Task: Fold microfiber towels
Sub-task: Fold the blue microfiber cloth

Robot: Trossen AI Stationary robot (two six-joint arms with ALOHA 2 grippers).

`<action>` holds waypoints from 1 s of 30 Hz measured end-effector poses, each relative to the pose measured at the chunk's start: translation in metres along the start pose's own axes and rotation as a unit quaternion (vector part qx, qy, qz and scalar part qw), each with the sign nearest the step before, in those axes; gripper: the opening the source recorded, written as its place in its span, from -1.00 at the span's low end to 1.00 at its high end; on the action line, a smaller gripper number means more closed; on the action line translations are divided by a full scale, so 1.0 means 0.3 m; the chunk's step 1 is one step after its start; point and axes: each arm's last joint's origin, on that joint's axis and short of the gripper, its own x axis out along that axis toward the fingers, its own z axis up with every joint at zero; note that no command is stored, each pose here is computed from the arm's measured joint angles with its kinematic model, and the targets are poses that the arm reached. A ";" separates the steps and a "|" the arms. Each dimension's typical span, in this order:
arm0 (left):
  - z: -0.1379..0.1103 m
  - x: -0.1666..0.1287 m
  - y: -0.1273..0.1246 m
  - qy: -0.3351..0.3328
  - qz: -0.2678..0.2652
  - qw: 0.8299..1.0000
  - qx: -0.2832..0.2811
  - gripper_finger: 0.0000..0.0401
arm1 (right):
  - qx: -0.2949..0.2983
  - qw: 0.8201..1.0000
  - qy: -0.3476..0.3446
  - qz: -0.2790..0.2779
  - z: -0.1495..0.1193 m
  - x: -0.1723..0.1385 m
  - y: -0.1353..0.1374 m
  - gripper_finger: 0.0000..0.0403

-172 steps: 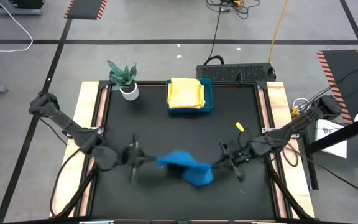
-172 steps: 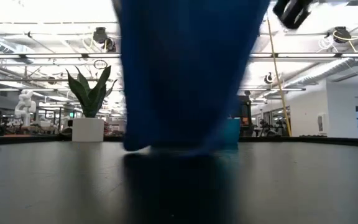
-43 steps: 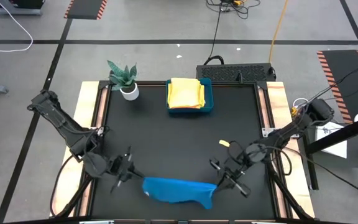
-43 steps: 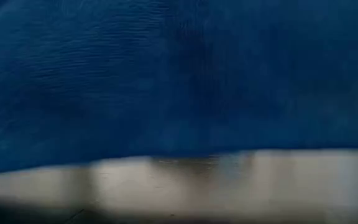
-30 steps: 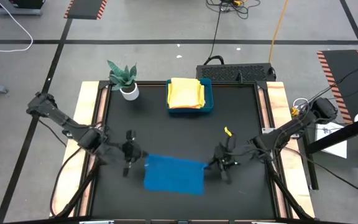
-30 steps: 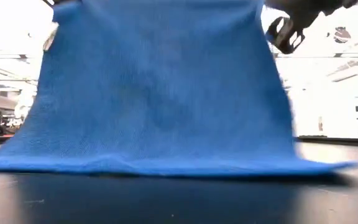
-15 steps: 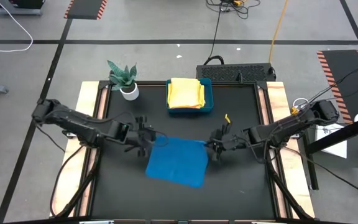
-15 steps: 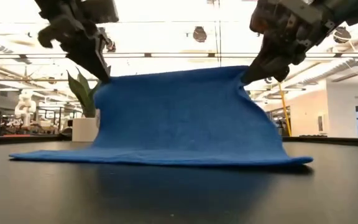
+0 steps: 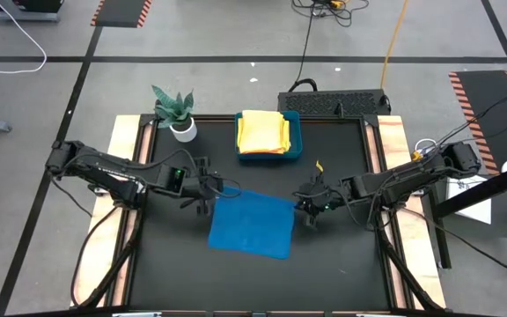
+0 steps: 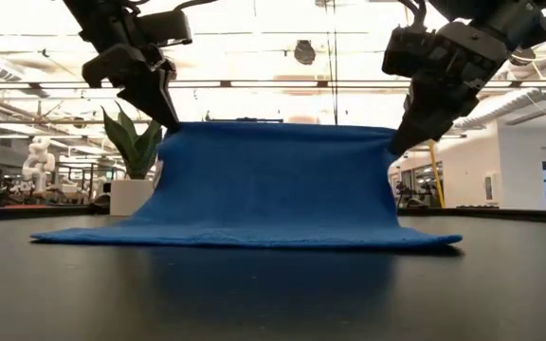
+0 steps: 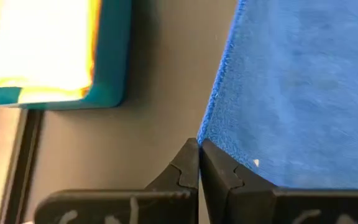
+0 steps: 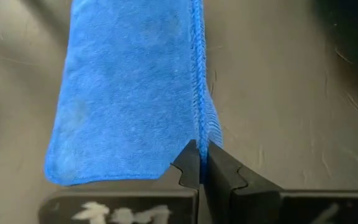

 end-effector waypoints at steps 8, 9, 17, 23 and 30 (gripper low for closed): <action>0.004 0.002 0.004 -0.005 -0.002 0.999 0.031 -0.96 | 0.024 0.999 0.015 -0.038 -0.001 -0.025 -0.047 -1.00; 0.003 0.003 0.007 -0.004 0.000 0.999 0.032 -0.97 | 0.026 0.998 0.014 -0.047 0.000 -0.030 -0.055 -1.00; 0.002 0.006 0.016 -0.001 -0.001 1.000 0.029 -0.96 | -0.018 0.999 0.031 0.008 0.003 -0.044 -0.055 -1.00; -0.017 0.012 -0.026 -0.003 -0.033 0.998 0.046 -0.97 | -0.037 0.998 0.015 0.049 -0.002 -0.048 0.003 -1.00; -0.085 0.025 -0.119 0.008 -0.056 0.997 0.054 -0.98 | -0.066 0.991 -0.031 0.109 -0.003 -0.012 0.104 -1.00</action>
